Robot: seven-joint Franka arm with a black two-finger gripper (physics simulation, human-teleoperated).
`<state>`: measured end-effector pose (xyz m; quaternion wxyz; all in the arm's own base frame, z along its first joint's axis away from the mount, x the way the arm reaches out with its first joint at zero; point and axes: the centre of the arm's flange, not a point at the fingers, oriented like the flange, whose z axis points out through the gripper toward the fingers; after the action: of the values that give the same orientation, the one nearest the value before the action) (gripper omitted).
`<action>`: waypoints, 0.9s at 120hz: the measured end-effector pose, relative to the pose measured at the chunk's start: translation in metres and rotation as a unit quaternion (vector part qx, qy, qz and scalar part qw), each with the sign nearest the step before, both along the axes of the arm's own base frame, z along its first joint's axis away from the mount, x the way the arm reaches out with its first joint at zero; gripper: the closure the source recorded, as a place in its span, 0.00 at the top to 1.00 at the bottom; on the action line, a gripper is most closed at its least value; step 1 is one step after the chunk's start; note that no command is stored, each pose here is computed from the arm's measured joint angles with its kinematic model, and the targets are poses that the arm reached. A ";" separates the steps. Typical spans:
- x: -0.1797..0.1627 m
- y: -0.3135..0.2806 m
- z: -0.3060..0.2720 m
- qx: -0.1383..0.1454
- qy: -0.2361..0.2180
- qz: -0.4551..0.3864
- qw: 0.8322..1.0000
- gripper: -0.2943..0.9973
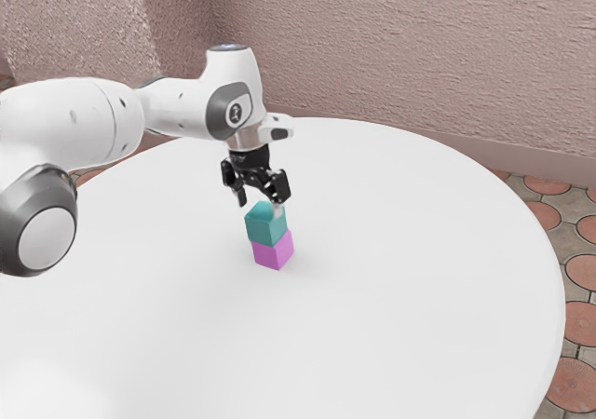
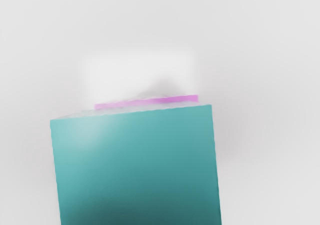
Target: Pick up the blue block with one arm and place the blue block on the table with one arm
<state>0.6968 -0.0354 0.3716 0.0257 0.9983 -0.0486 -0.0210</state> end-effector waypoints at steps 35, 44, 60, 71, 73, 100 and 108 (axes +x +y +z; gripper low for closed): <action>0.014 -0.001 -0.008 0.006 -0.004 0.014 1.000 0.77; 0.012 0.000 -0.012 0.007 0.000 0.016 1.000 0.77; 0.012 0.002 -0.015 0.008 0.002 0.008 1.000 0.77; 0.016 0.002 -0.020 0.009 0.002 0.000 1.000 0.77; 0.017 0.003 -0.021 0.009 0.002 0.000 1.000 0.77; 0.027 0.009 -0.030 0.011 -0.003 -0.015 1.000 0.77; 0.027 0.010 -0.031 0.010 -0.002 -0.018 1.000 0.77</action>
<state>0.7240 -0.0257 0.3404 0.0149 0.9975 -0.0662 -0.0197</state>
